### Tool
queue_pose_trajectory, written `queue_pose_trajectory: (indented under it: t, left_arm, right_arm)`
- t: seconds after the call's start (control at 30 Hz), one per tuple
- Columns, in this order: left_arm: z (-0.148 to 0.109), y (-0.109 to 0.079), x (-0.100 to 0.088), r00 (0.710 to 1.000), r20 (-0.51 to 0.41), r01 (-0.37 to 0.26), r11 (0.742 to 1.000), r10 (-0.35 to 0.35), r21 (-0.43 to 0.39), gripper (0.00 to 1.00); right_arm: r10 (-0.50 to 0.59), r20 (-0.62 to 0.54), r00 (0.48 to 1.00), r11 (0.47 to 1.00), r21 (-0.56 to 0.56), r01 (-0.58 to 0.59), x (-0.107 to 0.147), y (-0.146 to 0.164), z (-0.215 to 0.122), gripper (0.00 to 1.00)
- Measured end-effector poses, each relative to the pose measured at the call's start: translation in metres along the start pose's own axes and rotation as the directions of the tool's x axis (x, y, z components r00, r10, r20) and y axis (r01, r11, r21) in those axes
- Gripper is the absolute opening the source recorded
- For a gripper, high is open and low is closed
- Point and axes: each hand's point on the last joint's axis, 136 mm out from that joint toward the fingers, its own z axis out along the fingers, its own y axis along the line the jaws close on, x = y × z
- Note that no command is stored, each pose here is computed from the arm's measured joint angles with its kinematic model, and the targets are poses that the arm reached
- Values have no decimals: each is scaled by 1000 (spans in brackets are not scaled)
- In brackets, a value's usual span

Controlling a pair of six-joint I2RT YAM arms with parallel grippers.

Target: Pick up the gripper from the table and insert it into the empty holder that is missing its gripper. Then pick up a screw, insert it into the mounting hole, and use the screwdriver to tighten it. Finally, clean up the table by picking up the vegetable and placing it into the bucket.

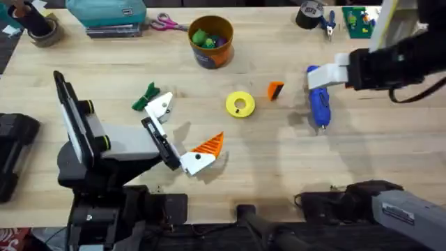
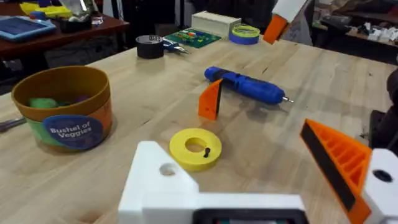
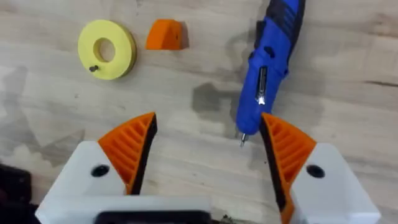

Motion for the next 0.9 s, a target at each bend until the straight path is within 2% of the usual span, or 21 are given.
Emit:
queue_pose_trajectory:
  t: [0.03, 0.13, 0.17, 0.3, 0.57, 0.67, 0.9]
  left_arm:
    - [0, 0, 0, 1000, 0, 0, 1000, 0, 0, 986]
    - [0, 0, 0, 1000, 0, 0, 1000, 0, 0, 986]
    - [0, 0, 0, 1000, 0, 0, 1000, 0, 0, 986]
    - [0, 0, 0, 1000, 0, 0, 1000, 0, 0, 986]
    - [0, -1, 0, 1000, 0, 0, 1000, 0, 3, 985]
    - [0, -1, 0, 1000, 0, 0, 1000, 0, 3, 985]
    - [0, -1, 0, 1000, 0, 0, 1000, 0, 4, 986]
  right_arm:
    - [-36, 3, 999, 999, 38, 36, -1, 7, -1, 996]
    - [-73, 22, 997, 996, 53, 72, -8, 16, -8, 996]
    - [-98, 24, 995, 994, 56, 96, -18, 27, -18, 996]
    - [-110, -13, 994, 992, 64, 111, -32, 36, -23, 996]
    - [-79, -90, 993, 994, 70, 85, -54, 51, -6, 996]
    - [0, -134, 991, 996, 84, 11, -52, 58, 9, 996]
    - [7, -129, 992, 993, 118, 8, -52, 64, 17, 996]
